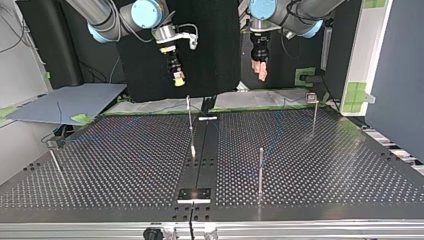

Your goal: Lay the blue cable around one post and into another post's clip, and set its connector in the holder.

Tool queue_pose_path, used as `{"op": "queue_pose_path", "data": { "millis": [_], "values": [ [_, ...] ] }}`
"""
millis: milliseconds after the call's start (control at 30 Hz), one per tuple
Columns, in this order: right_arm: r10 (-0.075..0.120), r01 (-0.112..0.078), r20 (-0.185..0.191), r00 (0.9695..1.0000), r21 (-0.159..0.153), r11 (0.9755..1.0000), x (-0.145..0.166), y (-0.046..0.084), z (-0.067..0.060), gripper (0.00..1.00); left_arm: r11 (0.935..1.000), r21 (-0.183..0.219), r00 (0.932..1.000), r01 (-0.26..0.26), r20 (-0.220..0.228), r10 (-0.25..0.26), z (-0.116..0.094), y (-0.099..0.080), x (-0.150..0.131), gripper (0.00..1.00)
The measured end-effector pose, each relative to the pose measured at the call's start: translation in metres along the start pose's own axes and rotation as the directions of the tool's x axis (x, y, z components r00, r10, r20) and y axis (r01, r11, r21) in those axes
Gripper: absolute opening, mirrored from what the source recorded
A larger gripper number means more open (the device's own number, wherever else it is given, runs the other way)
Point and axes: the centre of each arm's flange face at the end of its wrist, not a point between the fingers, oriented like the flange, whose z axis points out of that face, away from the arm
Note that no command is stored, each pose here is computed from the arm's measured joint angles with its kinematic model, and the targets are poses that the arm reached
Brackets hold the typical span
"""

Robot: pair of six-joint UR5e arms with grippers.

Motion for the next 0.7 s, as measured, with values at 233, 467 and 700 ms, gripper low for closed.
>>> {"op": "queue_pose_path", "data": {
  "millis": [233, 467, 700],
  "values": [
    [0.021, -0.021, -0.012, 0.9997, 0.001, 0.9998, -0.003, 0.023, 0.009, 0.99, 0.9999, 0.011, 0.9999, 0.009, -0.005, -0.009, 0.0, -0.001, 0.0, 0.99],
    [0.02, -0.019, -0.019, 0.9996, 0.05, 0.9986, -0.011, 0.018, 0.011, 0.99, 0.9975, 0.061, 0.9992, 0.036, 0.014, -0.037, 0.003, -0.008, -0.001, 0.99],
    [-0.011, 0.014, -0.032, 0.9994, 0.087, 0.9962, -0.022, -0.01, 0.008, 0.99, 0.9958, 0.083, 0.9985, 0.039, 0.036, -0.042, -0.004, -0.006, 0.005, 0.99]
  ]
}}
